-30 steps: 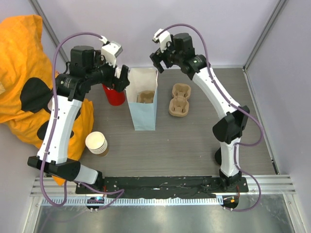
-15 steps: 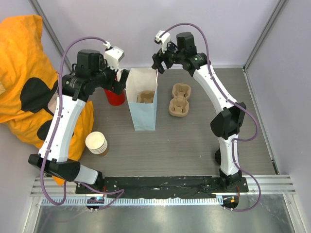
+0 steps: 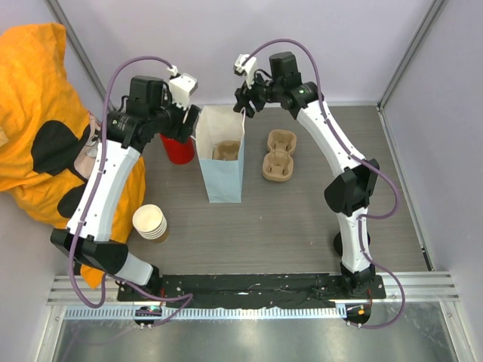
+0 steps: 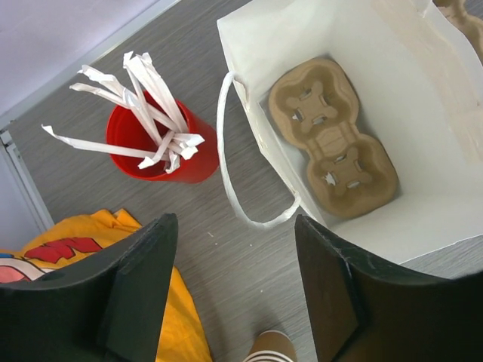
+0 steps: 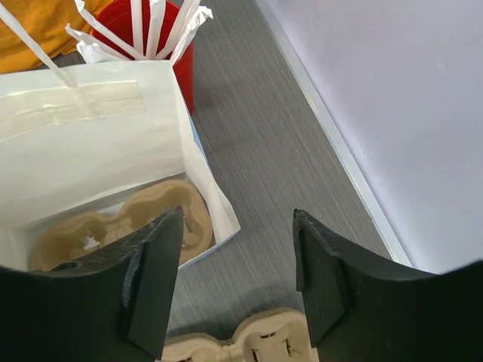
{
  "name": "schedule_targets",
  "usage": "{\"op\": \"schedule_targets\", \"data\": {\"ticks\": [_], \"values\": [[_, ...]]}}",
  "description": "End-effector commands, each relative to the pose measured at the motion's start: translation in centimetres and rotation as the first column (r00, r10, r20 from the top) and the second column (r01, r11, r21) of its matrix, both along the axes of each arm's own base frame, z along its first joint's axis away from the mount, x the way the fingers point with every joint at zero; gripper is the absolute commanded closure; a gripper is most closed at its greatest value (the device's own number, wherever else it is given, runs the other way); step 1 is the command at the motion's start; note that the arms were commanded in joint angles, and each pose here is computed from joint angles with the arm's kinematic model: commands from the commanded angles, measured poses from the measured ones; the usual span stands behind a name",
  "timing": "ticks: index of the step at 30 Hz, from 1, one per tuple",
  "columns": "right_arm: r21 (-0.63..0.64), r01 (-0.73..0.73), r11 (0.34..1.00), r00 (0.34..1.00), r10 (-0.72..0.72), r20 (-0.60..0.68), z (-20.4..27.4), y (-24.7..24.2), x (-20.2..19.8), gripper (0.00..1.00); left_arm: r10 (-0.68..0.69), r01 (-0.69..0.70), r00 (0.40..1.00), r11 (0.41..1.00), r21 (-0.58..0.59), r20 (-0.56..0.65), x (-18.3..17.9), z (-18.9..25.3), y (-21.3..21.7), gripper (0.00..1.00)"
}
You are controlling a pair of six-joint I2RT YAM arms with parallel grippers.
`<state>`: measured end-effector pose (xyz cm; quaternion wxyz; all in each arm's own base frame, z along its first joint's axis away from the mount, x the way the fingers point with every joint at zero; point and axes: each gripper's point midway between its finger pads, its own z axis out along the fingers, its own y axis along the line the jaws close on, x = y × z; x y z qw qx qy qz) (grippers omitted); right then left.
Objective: Pack the takeout coffee
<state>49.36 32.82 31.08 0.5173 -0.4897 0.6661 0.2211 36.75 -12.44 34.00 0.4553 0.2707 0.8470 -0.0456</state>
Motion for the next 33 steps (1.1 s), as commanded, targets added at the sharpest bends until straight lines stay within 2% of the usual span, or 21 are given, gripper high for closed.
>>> {"op": "schedule_targets", "data": {"ticks": [1,2,5,11,15,28,33], "values": [[-0.006,-0.028,1.0,0.999,0.028,0.033,0.4,0.7,0.1,0.37,0.003,-0.002,0.998,1.0,-0.021,0.066,1.1,1.9,-0.5,0.36],[-0.012,-0.027,1.0,0.999,0.028,0.029,0.0,0.8,0.2,0.38,0.001,0.001,0.998,1.0,-0.023,0.069,1.0,2.0,-0.5,0.4],[-0.021,-0.023,1.0,0.999,0.024,0.024,-0.5,0.9,0.5,0.39,-0.003,0.005,0.997,1.0,-0.027,0.075,1.1,2.4,-0.7,0.43],[-0.026,-0.029,0.999,1.0,0.029,0.007,-0.6,0.9,0.0,0.39,-0.001,0.003,0.997,1.0,-0.026,0.074,1.2,2.3,-0.7,0.45],[-0.048,-0.035,0.998,0.999,0.035,-0.002,-1.2,0.9,-0.3,0.43,-0.003,0.005,0.997,1.0,-0.027,0.076,1.4,2.3,-0.8,0.48],[-0.063,0.038,0.997,0.999,-0.038,0.005,-0.7,-0.1,0.0,0.62,0.007,-0.003,0.996,0.999,-0.033,0.092,2.1,2.7,-1.0,0.75],[-0.045,0.12,0.992,0.992,-0.118,0.04,0.5,-1.0,0.7,0.62,0.023,-0.019,0.992,0.999,-0.028,0.127,3.2,3.2,-1.2,0.81]]}}
